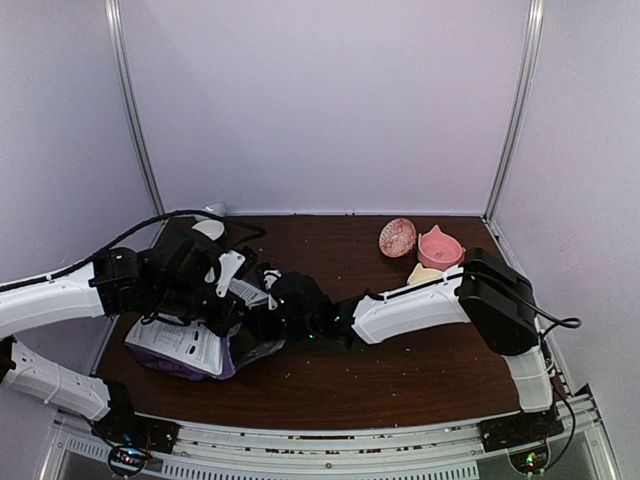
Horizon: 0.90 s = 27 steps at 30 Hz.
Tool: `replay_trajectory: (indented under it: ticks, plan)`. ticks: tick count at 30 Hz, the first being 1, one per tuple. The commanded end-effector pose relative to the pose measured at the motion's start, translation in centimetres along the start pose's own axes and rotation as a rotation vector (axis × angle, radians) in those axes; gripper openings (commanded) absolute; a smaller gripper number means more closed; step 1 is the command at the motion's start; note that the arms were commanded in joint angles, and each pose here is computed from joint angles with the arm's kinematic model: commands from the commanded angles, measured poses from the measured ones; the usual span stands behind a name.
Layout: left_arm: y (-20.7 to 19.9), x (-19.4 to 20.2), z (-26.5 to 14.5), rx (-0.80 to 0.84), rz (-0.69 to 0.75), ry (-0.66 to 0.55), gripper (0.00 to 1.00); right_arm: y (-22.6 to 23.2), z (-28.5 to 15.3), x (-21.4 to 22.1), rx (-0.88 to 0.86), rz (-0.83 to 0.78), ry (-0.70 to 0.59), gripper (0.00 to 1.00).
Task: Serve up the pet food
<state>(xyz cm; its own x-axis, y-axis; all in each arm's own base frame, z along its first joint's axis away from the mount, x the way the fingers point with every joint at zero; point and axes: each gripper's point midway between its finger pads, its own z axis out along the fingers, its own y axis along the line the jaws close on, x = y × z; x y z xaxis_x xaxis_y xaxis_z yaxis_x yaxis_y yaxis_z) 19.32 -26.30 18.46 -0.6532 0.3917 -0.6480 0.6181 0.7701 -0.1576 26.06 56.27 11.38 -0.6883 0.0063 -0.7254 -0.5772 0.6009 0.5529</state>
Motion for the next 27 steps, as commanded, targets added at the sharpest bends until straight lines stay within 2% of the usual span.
replay_trajectory:
  ticks: [1, 10, 15, 19, 27]
  plan:
    - [-2.4, -3.9, -2.4, 0.084, -0.017, -0.145, 0.0, 2.6, 0.2, 0.5, -0.211, 0.084, 0.097, 0.08]
    - [-1.3, -5.5, -3.3, 0.022, -0.019, -0.221, 0.0, 6.8, -1.8, 1.8, -0.441, 0.116, 0.246, 0.07]
    - [-1.3, -6.5, -4.0, 0.026, -0.018, -0.277, 0.0, 8.1, -3.6, 2.3, -0.51, 0.09, 0.321, 0.07]
    - [-0.9, -7.0, -4.7, 0.005, -0.027, -0.299, 0.0, 7.9, -5.0, 1.9, -0.513, 0.112, 0.344, 0.07]
    - [0.2, -7.0, -6.5, -0.029, -0.024, -0.369, 0.0, 4.9, -10.0, -1.9, -0.456, 0.303, 0.324, 0.07]
